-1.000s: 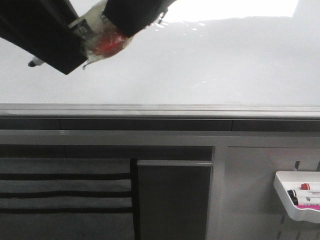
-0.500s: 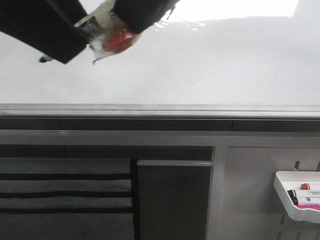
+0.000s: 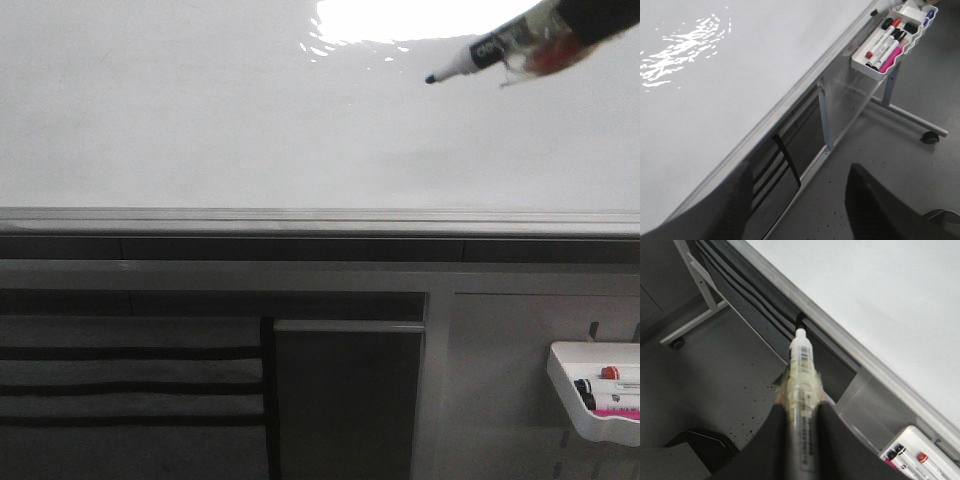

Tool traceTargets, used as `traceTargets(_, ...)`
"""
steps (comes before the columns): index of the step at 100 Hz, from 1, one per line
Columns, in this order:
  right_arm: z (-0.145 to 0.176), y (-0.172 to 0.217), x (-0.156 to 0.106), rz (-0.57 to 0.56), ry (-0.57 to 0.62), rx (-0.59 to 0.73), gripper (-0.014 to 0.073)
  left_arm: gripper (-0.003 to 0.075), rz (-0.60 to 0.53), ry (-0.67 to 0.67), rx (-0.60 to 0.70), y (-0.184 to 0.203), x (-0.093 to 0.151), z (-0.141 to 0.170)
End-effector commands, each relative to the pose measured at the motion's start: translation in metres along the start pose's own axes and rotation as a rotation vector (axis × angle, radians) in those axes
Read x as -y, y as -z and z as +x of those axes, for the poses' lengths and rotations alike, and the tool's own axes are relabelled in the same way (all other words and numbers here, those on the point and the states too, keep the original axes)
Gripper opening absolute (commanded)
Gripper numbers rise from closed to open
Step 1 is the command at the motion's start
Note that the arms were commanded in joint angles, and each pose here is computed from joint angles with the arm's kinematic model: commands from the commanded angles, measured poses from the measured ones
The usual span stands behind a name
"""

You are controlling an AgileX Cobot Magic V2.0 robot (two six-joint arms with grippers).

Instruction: Write number 3 on whiteboard

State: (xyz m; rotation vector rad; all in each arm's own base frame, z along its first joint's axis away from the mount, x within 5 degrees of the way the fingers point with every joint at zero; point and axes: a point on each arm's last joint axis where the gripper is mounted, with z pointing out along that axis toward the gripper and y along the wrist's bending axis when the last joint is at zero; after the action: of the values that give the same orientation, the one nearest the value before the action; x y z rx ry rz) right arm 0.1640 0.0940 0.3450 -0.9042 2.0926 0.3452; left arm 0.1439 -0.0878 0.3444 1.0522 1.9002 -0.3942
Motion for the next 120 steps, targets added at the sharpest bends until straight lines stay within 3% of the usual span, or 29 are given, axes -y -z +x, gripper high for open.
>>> traceTargets(1, -0.010, 0.010, 0.003, 0.048, -0.020, 0.102, 0.0018, 0.0384, -0.063, 0.042, 0.103, 0.007, -0.004, -0.011)
traceTargets(33, -0.022, 0.003, 0.007, 0.031, -0.063, 0.121, 0.0018, 0.0384, -0.062, 0.043, 0.101, 0.006, -0.004, -0.011)
traceTargets(61, -0.081, -0.031, 0.030, -0.053, -0.054, 0.011, 0.0018, 0.0384, -0.062, 0.043, 0.101, 0.006, -0.004, -0.011)
traceTargets(83, -0.115, -0.062, 0.051, -0.046, -0.031, 0.003, 0.0018, 0.0384, -0.062, 0.043, 0.101, 0.006, -0.004, -0.011)
traceTargets(120, -0.119, -0.098, 0.073, 0.051, -0.001, -0.015, 0.0018, 0.0384, -0.062, 0.043, 0.101, 0.006, -0.004, -0.011)
